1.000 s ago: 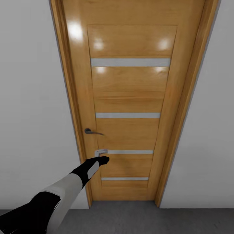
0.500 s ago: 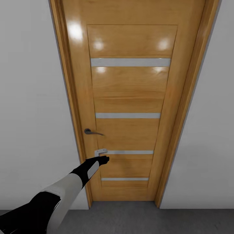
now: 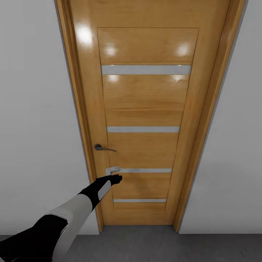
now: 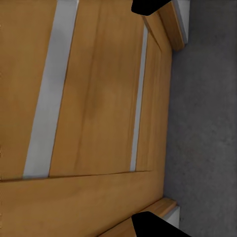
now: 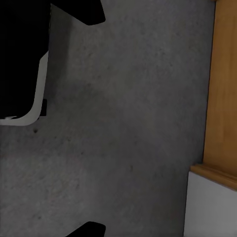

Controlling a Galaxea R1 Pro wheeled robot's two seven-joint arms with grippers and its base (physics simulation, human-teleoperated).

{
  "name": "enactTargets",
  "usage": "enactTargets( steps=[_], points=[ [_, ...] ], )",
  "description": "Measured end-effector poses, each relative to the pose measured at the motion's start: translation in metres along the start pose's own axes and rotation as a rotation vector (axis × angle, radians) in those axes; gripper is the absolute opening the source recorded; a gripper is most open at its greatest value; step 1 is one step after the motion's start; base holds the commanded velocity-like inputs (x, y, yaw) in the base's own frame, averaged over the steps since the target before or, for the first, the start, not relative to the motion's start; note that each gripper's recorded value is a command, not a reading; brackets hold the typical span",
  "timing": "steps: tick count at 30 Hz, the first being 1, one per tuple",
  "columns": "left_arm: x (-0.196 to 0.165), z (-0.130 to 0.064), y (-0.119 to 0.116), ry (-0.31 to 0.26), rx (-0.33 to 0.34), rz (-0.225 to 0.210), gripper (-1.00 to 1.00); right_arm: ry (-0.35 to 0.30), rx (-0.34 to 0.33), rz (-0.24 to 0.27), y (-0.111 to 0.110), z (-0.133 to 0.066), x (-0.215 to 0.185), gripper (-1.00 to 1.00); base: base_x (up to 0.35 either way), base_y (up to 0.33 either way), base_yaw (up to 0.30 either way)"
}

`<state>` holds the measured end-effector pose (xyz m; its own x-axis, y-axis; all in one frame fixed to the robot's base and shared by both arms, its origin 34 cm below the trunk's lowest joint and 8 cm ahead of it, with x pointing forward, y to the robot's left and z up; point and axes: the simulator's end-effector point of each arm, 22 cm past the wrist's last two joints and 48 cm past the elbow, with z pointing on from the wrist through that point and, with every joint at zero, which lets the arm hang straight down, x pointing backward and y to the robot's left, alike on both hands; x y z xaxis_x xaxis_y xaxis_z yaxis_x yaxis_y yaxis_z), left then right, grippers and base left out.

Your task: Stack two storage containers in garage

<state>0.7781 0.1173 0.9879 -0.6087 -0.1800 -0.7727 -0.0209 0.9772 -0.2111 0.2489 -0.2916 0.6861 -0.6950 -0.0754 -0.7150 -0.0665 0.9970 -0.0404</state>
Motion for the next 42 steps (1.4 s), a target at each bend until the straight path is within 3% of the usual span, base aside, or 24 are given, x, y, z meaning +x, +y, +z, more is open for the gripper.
enactTargets(
  steps=[8, 21, 35, 42],
  points=[
    [-0.0002, -0.0004, -0.0002, -0.001, 0.0, -0.001, 1.0, 0.0, 0.0, 0.0, -0.0001, -0.0002, 0.0, 1.0, 0.065, -0.005, 0.0],
    [0.0003, -0.0006, -0.0001, 0.002, 0.0, 0.002, 1.0, -0.001, 0.0, 0.0, -0.0002, -0.0003, 0.0, 1.0, 0.295, -0.038, 0.0],
    [0.0006, 0.0001, 0.0009, 0.002, -0.003, 0.001, 1.0, 0.003, 0.002, 0.006, 0.0006, -0.0008, 0.0014, 1.0, 0.028, 0.0, 0.0],
    [0.0016, -0.0003, 0.0015, 0.004, -0.005, 0.0, 1.0, 0.027, 0.001, 0.008, 0.0011, -0.0015, 0.007, 1.0, 0.23, 0.0, 0.0]
  ],
)
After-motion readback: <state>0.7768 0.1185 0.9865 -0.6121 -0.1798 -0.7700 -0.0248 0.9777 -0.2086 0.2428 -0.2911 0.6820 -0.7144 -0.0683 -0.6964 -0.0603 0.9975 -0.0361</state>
